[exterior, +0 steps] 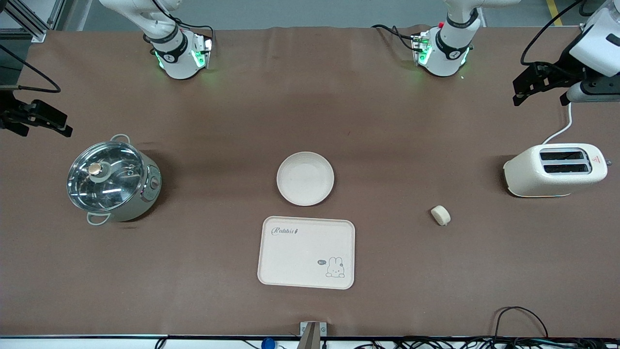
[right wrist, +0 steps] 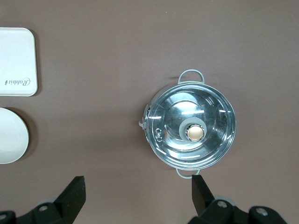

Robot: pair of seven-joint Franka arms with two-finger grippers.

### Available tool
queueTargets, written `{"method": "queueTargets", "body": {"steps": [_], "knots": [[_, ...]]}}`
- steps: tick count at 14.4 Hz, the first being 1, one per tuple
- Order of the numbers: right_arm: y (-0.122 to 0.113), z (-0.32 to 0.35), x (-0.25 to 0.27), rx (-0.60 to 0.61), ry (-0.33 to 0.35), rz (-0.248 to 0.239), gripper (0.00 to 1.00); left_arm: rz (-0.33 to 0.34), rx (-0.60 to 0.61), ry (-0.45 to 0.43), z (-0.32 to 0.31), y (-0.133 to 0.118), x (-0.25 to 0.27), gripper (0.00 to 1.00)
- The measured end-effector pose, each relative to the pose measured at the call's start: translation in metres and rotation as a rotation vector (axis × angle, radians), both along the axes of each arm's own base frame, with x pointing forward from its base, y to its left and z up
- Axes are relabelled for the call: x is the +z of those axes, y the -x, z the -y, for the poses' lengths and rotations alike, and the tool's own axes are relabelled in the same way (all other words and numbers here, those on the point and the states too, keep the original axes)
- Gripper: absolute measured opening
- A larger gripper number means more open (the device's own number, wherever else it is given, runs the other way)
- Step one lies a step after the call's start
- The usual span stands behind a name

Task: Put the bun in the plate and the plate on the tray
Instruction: 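Reach the left gripper toward the cream bun beside the toaster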

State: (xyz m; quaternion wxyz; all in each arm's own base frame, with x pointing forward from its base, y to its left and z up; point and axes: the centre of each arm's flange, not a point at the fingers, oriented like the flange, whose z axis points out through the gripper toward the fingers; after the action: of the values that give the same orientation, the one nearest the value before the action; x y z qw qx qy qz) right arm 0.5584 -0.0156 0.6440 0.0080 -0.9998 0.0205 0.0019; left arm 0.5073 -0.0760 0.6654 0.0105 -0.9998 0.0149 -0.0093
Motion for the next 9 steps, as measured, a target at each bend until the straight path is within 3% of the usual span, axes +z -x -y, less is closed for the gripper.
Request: {"method": "queueTargets", "body": {"steps": [5, 9], "knots": [[0.0, 0.002, 0.0, -0.005, 0.0, 0.0, 1.0, -0.023, 0.017, 0.0, -0.009, -0.01, -0.013, 1.0], [-0.003, 0.002, 0.0, -0.005, 0.0, 0.025, 1.0, -0.066, 0.054, -0.011, -0.026, -0.068, -0.089, 1.0]]}}
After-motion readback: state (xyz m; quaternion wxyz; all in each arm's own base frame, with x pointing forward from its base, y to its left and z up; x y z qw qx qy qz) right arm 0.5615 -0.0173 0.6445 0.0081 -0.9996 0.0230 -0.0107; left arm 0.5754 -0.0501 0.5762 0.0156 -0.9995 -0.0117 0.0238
